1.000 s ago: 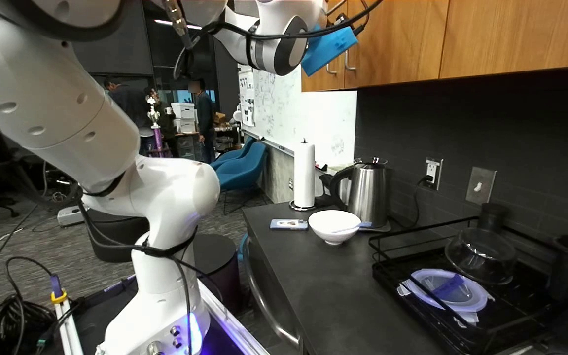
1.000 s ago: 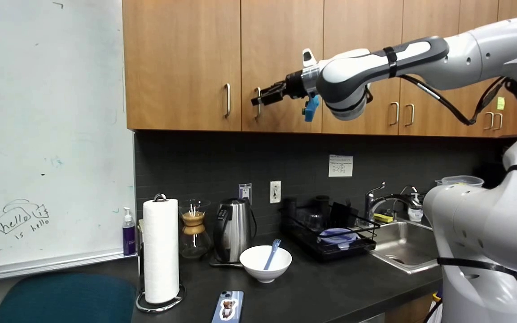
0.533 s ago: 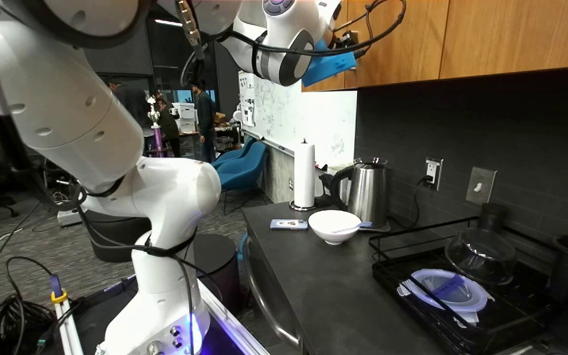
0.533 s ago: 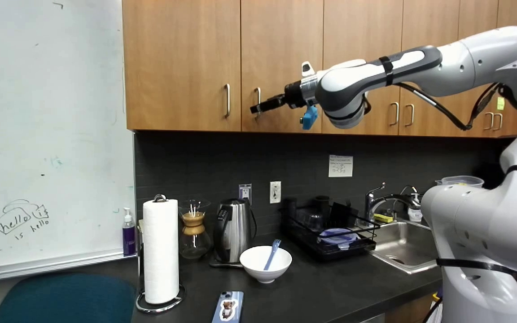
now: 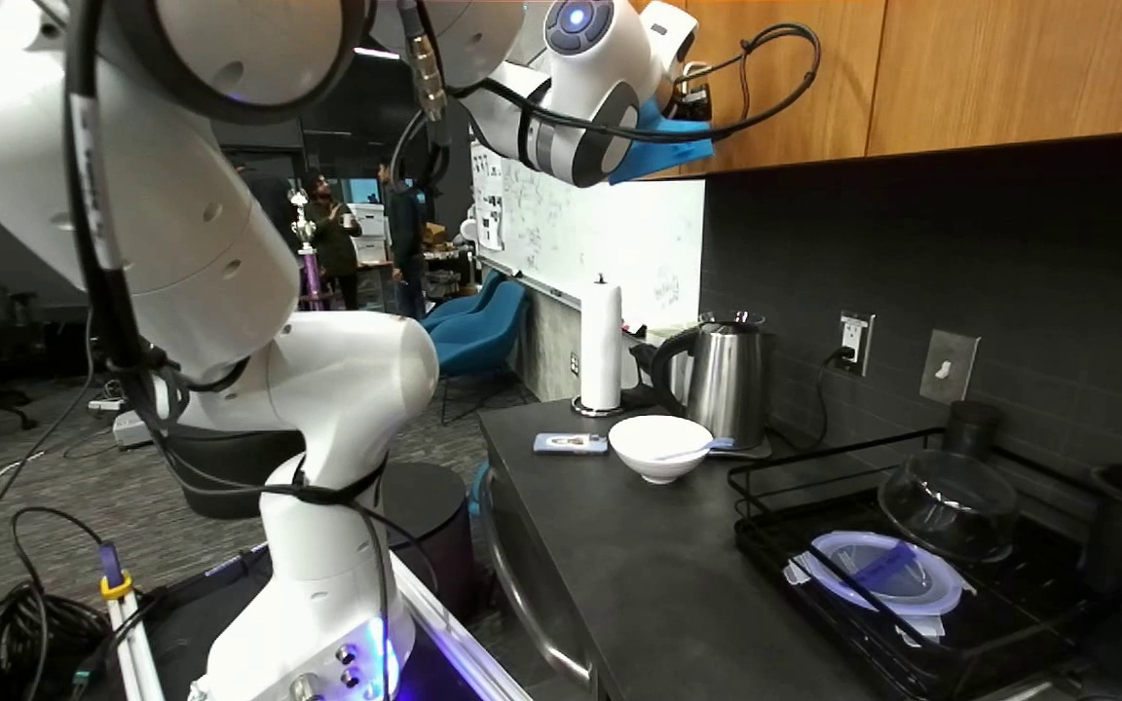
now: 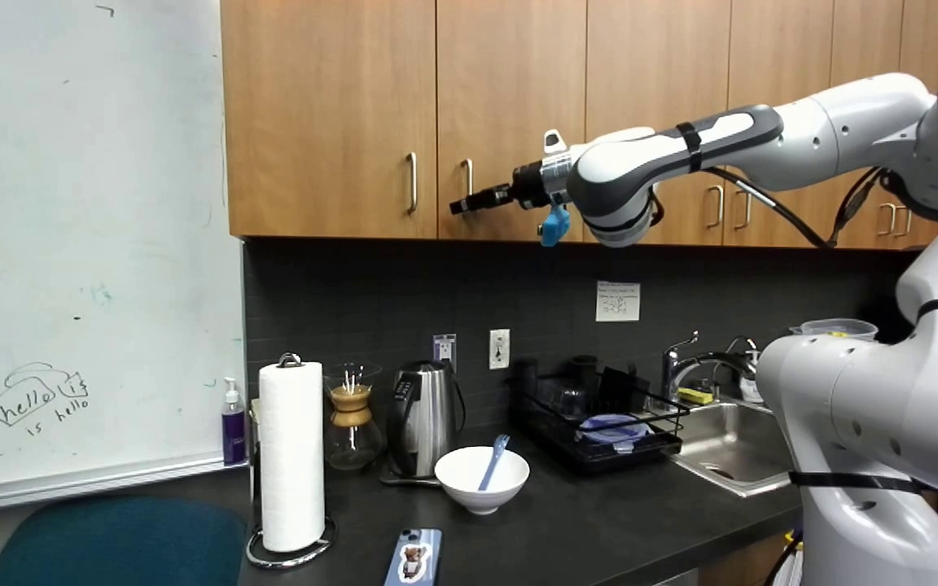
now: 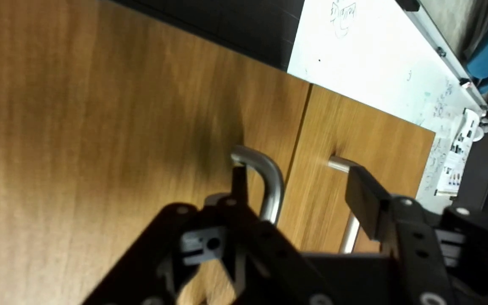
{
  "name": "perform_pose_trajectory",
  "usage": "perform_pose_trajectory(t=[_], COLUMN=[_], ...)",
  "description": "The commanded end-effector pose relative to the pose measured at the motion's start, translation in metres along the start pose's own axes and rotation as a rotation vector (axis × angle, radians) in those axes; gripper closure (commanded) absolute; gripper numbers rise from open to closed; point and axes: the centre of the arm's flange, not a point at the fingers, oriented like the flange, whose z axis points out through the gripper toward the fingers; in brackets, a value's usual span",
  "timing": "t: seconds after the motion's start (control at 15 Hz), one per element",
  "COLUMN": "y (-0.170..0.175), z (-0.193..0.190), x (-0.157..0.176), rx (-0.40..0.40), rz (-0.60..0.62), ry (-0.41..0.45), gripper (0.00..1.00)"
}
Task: Open the cupboard's right door halfway
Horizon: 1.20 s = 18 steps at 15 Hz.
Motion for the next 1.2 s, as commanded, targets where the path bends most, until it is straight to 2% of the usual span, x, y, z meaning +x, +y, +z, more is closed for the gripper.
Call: perform_pose_trajectory(t=[0.0, 0.27, 0.53, 0.87, 1.13], y=[0.003, 0.011, 0.015, 0.005, -0.017], z=[0.008, 0.006, 0.0, -0.015, -0.028], x=[-0.001, -0.004, -0.003, 0.009, 0.024], rx=[0.02, 0.024, 0.022, -0.012, -0.052], rz=[0.017, 0.035, 0.052, 0.027, -0.015], ry=[0.03, 0.043, 0.047, -0.061, -0.135], gripper=[0.68, 0.98, 0.96, 0.96, 0.96])
